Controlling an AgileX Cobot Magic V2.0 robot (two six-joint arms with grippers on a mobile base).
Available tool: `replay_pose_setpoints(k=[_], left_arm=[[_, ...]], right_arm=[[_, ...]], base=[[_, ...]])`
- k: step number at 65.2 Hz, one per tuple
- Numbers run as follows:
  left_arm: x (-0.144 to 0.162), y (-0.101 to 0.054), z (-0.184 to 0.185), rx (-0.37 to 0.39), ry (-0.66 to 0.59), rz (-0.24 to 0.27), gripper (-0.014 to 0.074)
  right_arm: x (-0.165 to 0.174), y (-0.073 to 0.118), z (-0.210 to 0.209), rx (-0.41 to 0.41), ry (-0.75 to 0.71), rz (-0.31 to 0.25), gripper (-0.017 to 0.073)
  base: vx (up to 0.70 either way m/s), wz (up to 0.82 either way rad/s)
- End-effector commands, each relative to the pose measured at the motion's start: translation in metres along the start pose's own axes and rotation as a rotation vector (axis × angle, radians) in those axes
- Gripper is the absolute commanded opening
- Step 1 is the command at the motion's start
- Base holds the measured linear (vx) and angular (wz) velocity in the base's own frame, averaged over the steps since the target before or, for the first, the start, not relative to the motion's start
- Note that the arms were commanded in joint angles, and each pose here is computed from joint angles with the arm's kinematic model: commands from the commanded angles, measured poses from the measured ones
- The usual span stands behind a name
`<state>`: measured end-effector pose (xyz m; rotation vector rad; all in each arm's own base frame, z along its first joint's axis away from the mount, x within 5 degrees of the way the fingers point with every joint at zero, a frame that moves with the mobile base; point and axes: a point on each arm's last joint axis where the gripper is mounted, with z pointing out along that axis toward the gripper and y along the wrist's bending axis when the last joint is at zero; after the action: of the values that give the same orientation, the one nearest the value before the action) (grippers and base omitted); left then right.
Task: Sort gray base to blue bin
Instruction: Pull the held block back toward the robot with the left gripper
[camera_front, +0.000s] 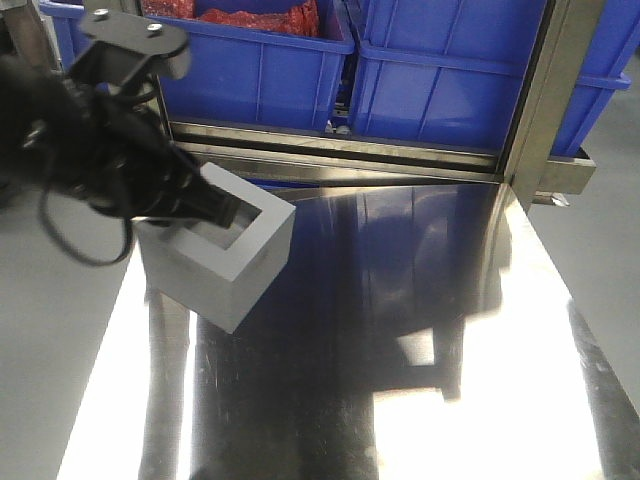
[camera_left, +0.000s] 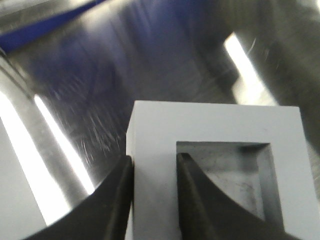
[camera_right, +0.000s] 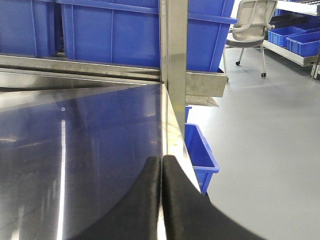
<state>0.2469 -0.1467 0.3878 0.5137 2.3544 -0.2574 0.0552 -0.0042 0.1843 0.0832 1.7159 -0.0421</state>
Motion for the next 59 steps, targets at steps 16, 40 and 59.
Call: replay_pose_setpoints(k=[16,40,59], left_arm=[[0.045,0.004,-0.046,0.065,-0.384,-0.019,-0.0006],[0.108,0.010,-0.062,0.102,-0.645,-0.018,-0.0006],[0.151,0.014,-0.079,0.138,-0.913,-0.016,-0.0006]], right_arm=[[-0.007,0.000,0.000,0.001,-0.074,-0.014,-0.0005],[-0.007,0.000,0.000,0.001,-0.074,-0.014,-0.0005],[-0.007,0.000,0.000,0.001,-0.074,-0.014,-0.0005]], base=[[0.00,0.00],[0.00,0.00],[0.00,0.00]])
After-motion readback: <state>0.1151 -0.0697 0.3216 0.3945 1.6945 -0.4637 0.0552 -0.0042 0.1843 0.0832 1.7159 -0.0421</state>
